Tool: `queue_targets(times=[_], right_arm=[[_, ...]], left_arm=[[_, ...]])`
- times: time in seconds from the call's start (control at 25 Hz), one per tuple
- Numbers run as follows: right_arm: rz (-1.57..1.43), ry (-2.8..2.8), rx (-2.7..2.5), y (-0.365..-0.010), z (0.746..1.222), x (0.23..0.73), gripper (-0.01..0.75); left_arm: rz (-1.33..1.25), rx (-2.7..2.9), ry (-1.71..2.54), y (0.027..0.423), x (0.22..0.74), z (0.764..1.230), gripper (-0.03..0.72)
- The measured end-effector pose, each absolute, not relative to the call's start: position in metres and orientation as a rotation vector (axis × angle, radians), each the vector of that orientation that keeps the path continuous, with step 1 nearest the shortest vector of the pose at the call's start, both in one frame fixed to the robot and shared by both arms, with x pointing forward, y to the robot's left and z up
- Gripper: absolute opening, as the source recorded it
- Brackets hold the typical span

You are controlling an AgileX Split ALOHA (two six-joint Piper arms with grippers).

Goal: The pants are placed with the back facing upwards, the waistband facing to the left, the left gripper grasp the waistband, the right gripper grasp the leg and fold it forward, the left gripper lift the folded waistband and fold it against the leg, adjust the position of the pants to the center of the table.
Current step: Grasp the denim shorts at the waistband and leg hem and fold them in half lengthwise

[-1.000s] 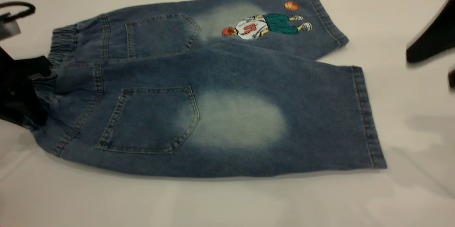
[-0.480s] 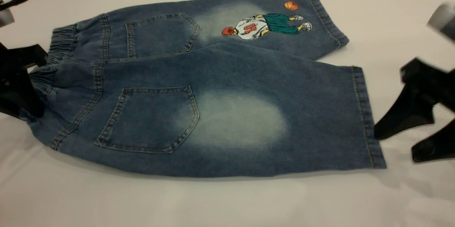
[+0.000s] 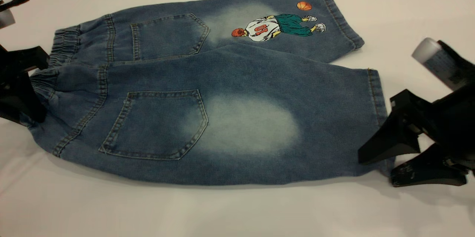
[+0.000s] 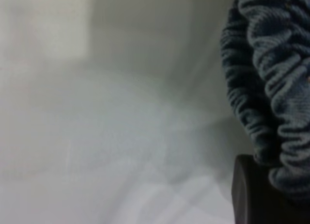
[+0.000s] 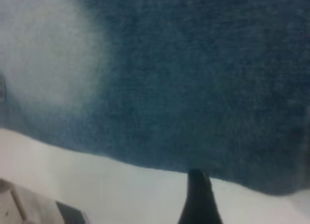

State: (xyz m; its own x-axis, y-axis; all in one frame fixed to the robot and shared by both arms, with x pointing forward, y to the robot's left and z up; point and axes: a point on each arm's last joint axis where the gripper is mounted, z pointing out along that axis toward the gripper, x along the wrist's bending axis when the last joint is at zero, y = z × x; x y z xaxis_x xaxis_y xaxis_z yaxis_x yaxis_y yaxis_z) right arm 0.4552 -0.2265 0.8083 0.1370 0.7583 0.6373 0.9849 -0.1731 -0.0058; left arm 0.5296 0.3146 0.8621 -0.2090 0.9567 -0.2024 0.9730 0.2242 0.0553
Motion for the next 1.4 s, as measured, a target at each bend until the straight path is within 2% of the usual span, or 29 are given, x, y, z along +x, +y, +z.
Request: queue_targets(times=[0.24,0.4,0.52,0.68,0.76,1.08,1.4], right_arm=[[-0.789,-1.652,-1.937,-0.220,0.802,0.477,0.422],[-0.810,-1.654,-1.930,-0.219,0.798,0.486,0.372],[-0.795,-1.657,-1.939,-0.220,0.797,0.485,0.287],[-0.813,-1.644,-1.915,-0.218,0.798,0.485,0.076],[-0.832,-1.631,-1.897,-0.216,0.800,0.485,0.030],[-0.683,-1.737,-1.867,-0.222,0.808,0.462,0.026],[-0.676,-1.735,-1.915,-0.228,0.843,0.422,0.026]], left_arm=[[-0.126,1.839,2.299,0.314,0.530,0.862,0.137],[-0.130,1.840,2.300,0.314,0.529,0.862,0.137],[-0.137,1.842,2.301,0.314,0.529,0.862,0.137],[-0.146,1.863,2.296,0.314,0.528,0.862,0.137],[-0.148,1.865,2.294,0.314,0.527,0.863,0.137],[-0.135,1.926,2.260,0.314,0.515,0.886,0.137],[-0.237,1.933,2.386,0.312,0.468,0.889,0.137]])
